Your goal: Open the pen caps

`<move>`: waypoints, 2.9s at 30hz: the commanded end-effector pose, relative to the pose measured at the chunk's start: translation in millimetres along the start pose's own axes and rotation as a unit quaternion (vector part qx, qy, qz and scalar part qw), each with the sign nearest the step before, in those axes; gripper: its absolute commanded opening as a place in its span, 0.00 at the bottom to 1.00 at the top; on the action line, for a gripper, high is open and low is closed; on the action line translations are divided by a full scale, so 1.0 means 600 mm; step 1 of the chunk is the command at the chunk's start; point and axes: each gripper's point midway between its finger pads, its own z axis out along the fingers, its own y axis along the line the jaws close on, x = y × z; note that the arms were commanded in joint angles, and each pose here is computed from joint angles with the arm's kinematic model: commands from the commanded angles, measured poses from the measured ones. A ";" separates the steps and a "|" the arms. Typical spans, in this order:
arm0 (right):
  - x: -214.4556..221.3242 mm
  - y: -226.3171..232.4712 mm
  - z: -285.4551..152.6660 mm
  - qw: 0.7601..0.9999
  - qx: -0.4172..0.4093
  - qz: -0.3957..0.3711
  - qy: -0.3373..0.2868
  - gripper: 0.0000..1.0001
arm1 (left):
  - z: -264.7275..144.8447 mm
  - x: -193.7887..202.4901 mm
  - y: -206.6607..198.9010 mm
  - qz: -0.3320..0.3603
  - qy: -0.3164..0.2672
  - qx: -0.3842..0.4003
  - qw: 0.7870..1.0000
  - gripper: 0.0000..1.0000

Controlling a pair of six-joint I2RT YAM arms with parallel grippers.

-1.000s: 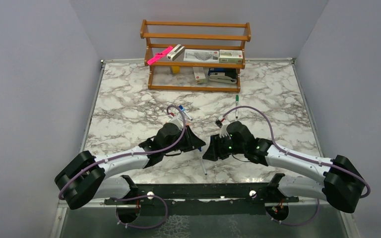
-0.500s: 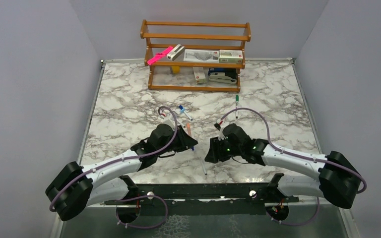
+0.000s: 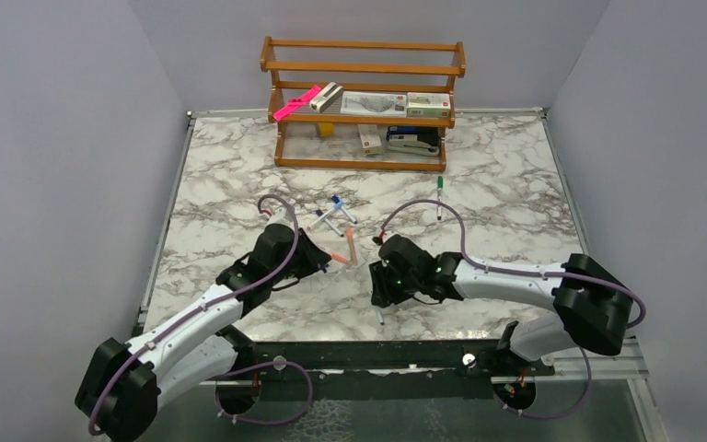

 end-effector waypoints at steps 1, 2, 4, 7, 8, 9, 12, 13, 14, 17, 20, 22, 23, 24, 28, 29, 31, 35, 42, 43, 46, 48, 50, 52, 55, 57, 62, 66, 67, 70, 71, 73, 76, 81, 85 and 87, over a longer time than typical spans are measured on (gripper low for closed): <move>-0.017 -0.007 0.013 0.999 0.049 -0.022 -0.006 0.40 | -0.016 -0.012 0.075 0.002 -0.011 -0.096 0.995 0.19; -0.017 -0.006 0.016 0.998 0.056 -0.026 -0.003 0.40 | -0.019 -0.019 0.082 0.000 -0.017 -0.109 0.994 0.19; -0.012 -0.008 0.025 0.997 0.073 -0.032 0.005 0.39 | -0.023 -0.027 0.098 -0.005 -0.023 -0.134 0.991 0.19; 0.001 -0.023 0.038 0.992 0.116 -0.041 0.024 0.36 | -0.027 -0.043 0.114 -0.011 -0.034 -0.160 0.986 0.20; 0.006 -0.027 0.041 0.990 0.128 -0.045 0.030 0.35 | -0.028 -0.049 0.119 -0.014 -0.039 -0.169 0.985 0.20; 0.010 -0.032 0.046 0.988 0.141 -0.047 0.035 0.34 | -0.028 -0.056 0.125 -0.016 -0.043 -0.178 0.983 0.20; 0.020 -0.037 0.050 0.985 0.159 -0.050 0.044 0.29 | -0.027 -0.072 0.139 -0.020 -0.051 -0.201 0.978 0.20; 0.022 -0.039 0.051 0.985 0.162 -0.050 0.046 0.26 | -0.028 -0.077 0.146 -0.023 -0.053 -0.211 0.976 0.20; 0.025 -0.041 0.051 0.984 0.164 -0.049 0.048 0.21 | -0.028 -0.084 0.151 -0.026 -0.055 -0.219 0.974 0.20; 0.024 -0.050 0.044 0.982 0.179 -0.046 0.045 0.09 | -0.028 -0.101 0.173 -0.040 -0.058 -0.244 0.967 0.20; 0.005 -0.059 0.023 0.978 0.202 -0.048 0.025 0.01 | -0.029 -0.120 0.193 -0.059 -0.061 -0.261 0.962 0.20; -0.015 -0.072 0.006 0.975 0.218 -0.047 0.010 0.01 | -0.030 -0.129 0.207 -0.074 -0.062 -0.268 0.958 0.20; -0.029 -0.085 -0.002 0.974 0.224 -0.039 0.004 0.01 | -0.030 -0.133 0.214 -0.082 -0.063 -0.272 0.957 0.20; -0.039 -0.098 -0.008 0.974 0.226 -0.033 0.000 0.01 | -0.028 -0.136 0.220 -0.086 -0.064 -0.274 0.956 0.20; -0.076 -0.170 -0.038 0.967 0.256 -0.006 -0.009 0.01 | -0.016 -0.141 0.242 -0.093 -0.046 -0.285 0.953 0.20; -0.087 -0.189 -0.049 0.965 0.263 0.006 -0.019 0.01 | -0.014 -0.138 0.248 -0.096 -0.039 -0.290 0.951 0.20; -0.109 -0.221 -0.069 0.965 0.258 0.034 -0.039 0.01 | -0.007 -0.131 0.257 -0.105 -0.034 -0.293 0.950 0.20; -0.126 -0.281 -0.100 0.958 0.274 0.075 -0.051 0.01 | 0.006 -0.123 0.272 -0.115 -0.026 -0.289 0.950 0.20; -0.143 -0.349 -0.116 0.949 0.289 0.116 -0.055 0.01 | 0.001 -0.142 0.307 -0.124 -0.035 -0.309 0.942 0.20; -0.148 -0.359 -0.119 0.949 0.284 0.128 -0.058 0.01 | -0.001 -0.146 0.313 -0.126 -0.037 -0.314 0.940 0.20; -0.164 -0.382 -0.120 0.947 0.279 0.143 -0.064 0.01 | 0.004 -0.160 0.322 -0.133 -0.041 -0.311 0.940 0.20; -0.166 -0.398 -0.117 0.946 0.282 0.154 -0.054 0.01 | 0.015 -0.166 0.323 -0.132 -0.035 -0.306 0.942 0.15; -0.167 -0.410 -0.114 0.944 0.283 0.162 -0.051 0.01 | 0.027 -0.165 0.324 -0.131 -0.023 -0.301 0.944 0.11; -0.166 -0.418 -0.108 0.943 0.284 0.165 -0.049 0.01 | 0.040 -0.158 0.327 -0.131 -0.009 -0.294 0.947 0.10; -0.161 -0.432 -0.099 0.942 0.286 0.173 -0.044 0.01 | 0.059 -0.152 0.329 -0.133 0.005 -0.279 0.951 0.07; -0.162 -0.438 -0.092 0.942 0.281 0.179 -0.043 0.01 | 0.068 -0.155 0.331 -0.130 0.010 -0.277 0.952 0.06; -0.177 -0.453 -0.079 0.940 0.282 0.186 -0.041 0.01 | 0.079 -0.176 0.336 -0.119 0.012 -0.286 0.951 0.06; -0.178 -0.453 -0.071 0.943 0.277 0.182 -0.029 0.08 | 0.087 -0.186 0.326 -0.107 0.016 -0.272 0.956 0.09; -0.178 -0.453 -0.071 0.943 0.276 0.181 -0.029 0.11 | 0.088 -0.186 0.324 -0.104 0.019 -0.267 0.958 0.10; -0.189 -0.451 -0.086 0.943 0.281 0.175 -0.038 0.23 | 0.086 -0.174 0.324 -0.104 0.026 -0.262 0.959 0.16; -0.197 -0.451 -0.092 0.942 0.283 0.173 -0.042 0.26 | 0.085 -0.170 0.323 -0.107 0.027 -0.258 0.960 0.20; -0.208 -0.450 -0.105 0.941 0.288 0.170 -0.048 0.33 | 0.085 -0.162 0.320 -0.112 0.028 -0.251 0.961 0.23; -0.224 -0.446 -0.116 0.942 0.288 0.166 -0.055 0.36 | 0.083 -0.159 0.319 -0.118 0.026 -0.249 0.961 0.30; -0.246 -0.440 -0.127 0.943 0.283 0.162 -0.065 0.39 | 0.077 -0.168 0.314 -0.119 0.017 -0.251 0.960 0.43; -0.270 -0.436 -0.130 0.945 0.274 0.160 -0.080 0.39 | 0.073 -0.183 0.301 -0.114 0.008 -0.243 0.963 0.43; -0.288 -0.433 -0.127 0.947 0.265 0.158 -0.087 0.39 | 0.069 -0.195 0.292 -0.111 0.000 -0.237 0.965 0.44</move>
